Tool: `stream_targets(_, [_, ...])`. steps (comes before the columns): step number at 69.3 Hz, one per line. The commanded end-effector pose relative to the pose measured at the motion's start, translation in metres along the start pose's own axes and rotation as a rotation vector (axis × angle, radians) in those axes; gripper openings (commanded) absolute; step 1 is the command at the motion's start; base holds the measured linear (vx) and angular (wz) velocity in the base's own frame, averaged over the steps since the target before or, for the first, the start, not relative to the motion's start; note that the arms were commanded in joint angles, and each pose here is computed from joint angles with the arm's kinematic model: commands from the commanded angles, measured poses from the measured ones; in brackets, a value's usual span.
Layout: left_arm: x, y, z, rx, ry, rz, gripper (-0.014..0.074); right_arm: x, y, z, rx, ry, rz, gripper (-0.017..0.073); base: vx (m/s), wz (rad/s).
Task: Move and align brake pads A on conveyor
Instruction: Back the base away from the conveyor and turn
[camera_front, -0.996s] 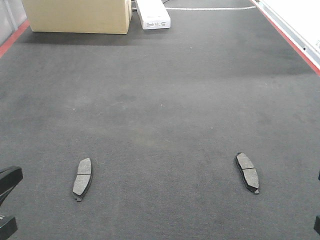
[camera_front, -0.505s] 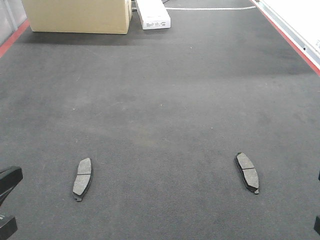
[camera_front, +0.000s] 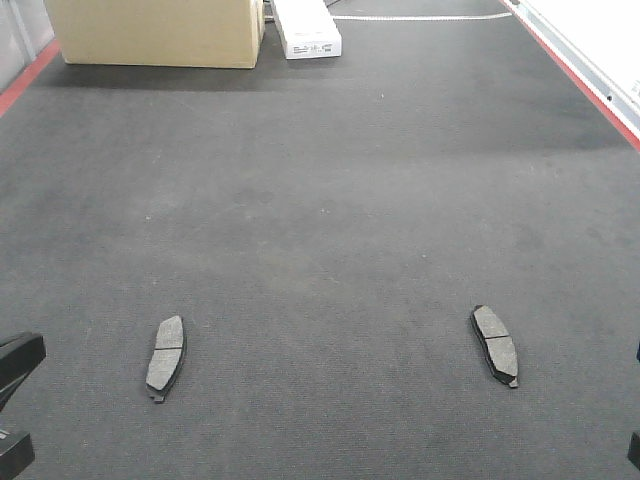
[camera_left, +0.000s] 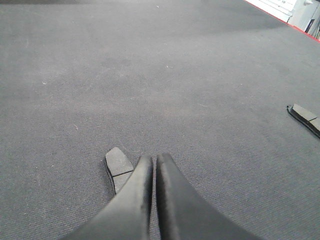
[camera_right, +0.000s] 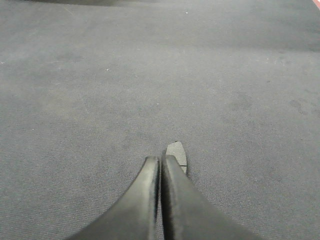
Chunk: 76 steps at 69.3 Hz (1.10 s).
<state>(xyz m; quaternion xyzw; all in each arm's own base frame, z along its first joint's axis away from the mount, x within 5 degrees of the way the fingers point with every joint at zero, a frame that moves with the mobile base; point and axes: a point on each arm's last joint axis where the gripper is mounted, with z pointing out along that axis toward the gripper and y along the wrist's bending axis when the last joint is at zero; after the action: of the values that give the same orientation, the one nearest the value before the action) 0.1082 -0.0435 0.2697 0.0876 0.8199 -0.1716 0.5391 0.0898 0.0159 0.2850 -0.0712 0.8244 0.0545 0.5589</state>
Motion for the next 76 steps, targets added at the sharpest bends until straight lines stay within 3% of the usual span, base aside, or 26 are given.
stream_targets(1, [-0.0137,-0.0014,-0.0026,0.000,-0.083,-0.003,-0.0006,-0.0147,-0.0017,-0.0031,0.020,-0.093,-0.012,-0.0010,0.00,0.00])
stream_targets(32, [-0.0137,-0.0014,-0.0026,0.000,-0.083,-0.003,-0.0006,-0.0146,-0.0017,-0.0031,0.020,-0.092,-0.012,-0.0010,-0.04,0.02])
stream_targets(76, [-0.0134,-0.0014,-0.0026,0.000,-0.080,-0.003,-0.0006,-0.0147,-0.0017,-0.0031,0.020,-0.093,-0.012,-0.0010,-0.25,0.05])
